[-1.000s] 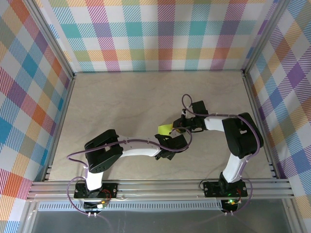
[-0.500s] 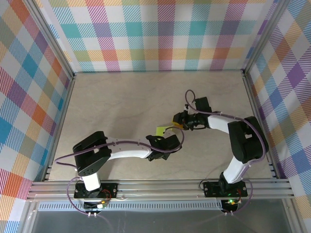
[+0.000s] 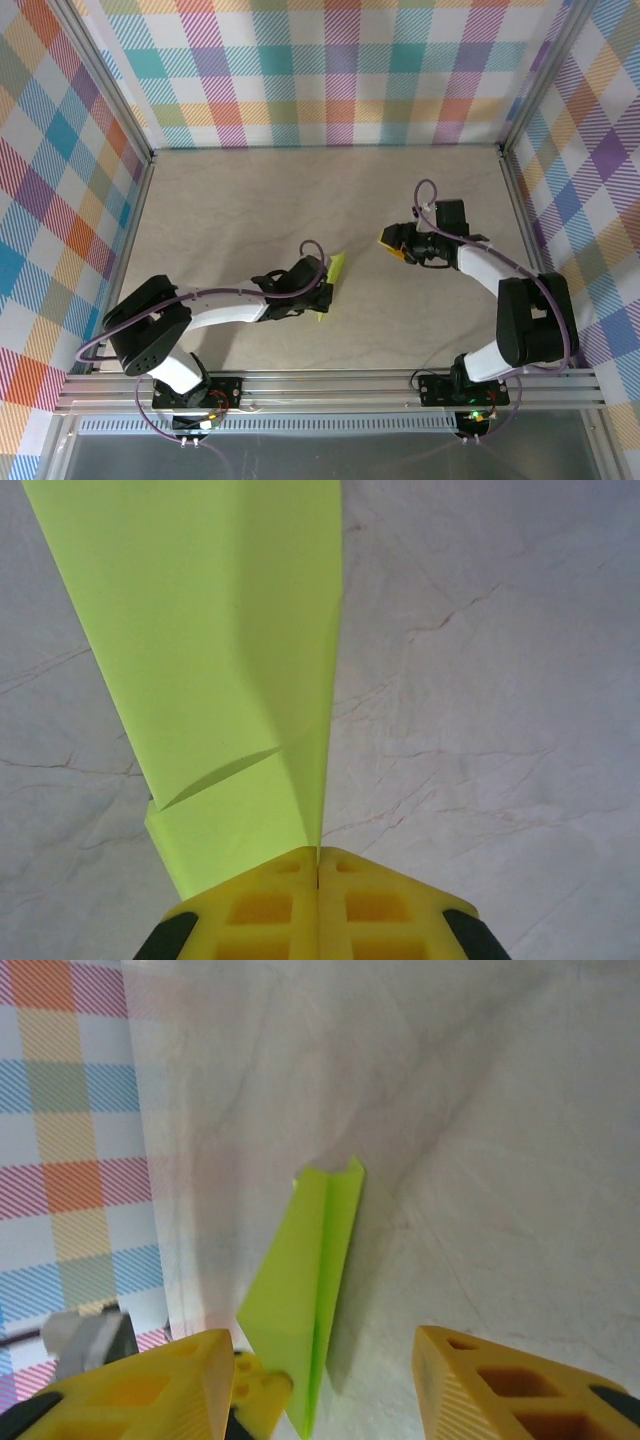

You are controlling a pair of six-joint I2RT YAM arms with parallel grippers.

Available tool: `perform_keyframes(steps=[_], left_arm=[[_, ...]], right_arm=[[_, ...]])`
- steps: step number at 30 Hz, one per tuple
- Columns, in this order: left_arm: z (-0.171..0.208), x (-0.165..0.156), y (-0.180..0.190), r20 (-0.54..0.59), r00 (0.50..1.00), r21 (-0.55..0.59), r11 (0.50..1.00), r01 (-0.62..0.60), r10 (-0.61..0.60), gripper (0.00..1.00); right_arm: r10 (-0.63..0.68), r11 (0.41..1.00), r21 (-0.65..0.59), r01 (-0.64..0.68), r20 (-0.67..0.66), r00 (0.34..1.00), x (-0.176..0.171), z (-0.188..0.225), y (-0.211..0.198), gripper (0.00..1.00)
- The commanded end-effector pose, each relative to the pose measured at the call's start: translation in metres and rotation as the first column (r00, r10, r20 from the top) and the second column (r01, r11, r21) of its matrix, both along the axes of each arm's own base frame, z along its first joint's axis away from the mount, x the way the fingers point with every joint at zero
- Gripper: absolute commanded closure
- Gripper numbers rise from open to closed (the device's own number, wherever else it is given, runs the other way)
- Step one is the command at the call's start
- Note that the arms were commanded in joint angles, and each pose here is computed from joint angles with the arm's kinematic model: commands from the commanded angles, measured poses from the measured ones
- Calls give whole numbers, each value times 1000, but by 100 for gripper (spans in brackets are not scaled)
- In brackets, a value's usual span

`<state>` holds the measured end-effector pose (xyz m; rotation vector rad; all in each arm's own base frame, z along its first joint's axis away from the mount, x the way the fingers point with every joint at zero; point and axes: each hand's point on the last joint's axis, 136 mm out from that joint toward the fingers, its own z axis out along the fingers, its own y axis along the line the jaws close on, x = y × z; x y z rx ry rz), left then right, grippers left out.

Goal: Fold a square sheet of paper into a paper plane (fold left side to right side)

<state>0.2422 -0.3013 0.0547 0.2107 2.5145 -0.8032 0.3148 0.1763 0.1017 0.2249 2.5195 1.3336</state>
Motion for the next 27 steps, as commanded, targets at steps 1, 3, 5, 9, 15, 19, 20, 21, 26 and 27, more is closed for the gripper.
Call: perform_keyframes(steps=[1, 3, 5, 9, 15, 19, 20, 21, 26, 27], left_arm=[[35, 4, -24, 0, 1000, -256, 967, 19, -20, 100], [39, 5, -25, 1, 1000, -306, 952, 16, -16, 100], [40, 6, -24, -7, 1000, -350, 937, 4, -7, 100], [34, 8, -21, -41, 999, -391, 920, -29, 14, 100], [27, 9, -24, -81, 997, -411, 910, -48, 16, 100], [20, 10, -30, -116, 993, -434, 899, -61, 12, 100], [20, 10, -32, -120, 993, -442, 895, -61, 9, 100], [18, 11, -33, -127, 992, -446, 893, -65, 9, 100], [11, 14, -39, -143, 990, -457, 887, -66, 1, 100], [9, 14, -40, -146, 989, -460, 886, -66, -2, 100]], right_arm=[[69, 995, 66, -71, 37, 997, -6, 4, 15, 50], [87, 993, 84, -88, 17, 996, -10, -1, 23, 51], [110, 989, 95, -110, -1, 994, -13, -6, 31, 53], [117, 988, 102, -114, -22, 993, -14, -17, 42, 54], [111, 992, 66, -107, -65, 992, -16, -32, 48, 57], [101, 993, 63, -96, -74, 992, -18, -36, 47, 57], [101, 993, 62, -97, -75, 992, -18, -37, 47, 56], [101, 993, 61, -96, -75, 992, -19, -37, 47, 56], [102, 994, 45, -99, -72, 992, -20, -41, 45, 55], [103, 994, 37, -100, -73, 992, -19, -43, 45, 56]])
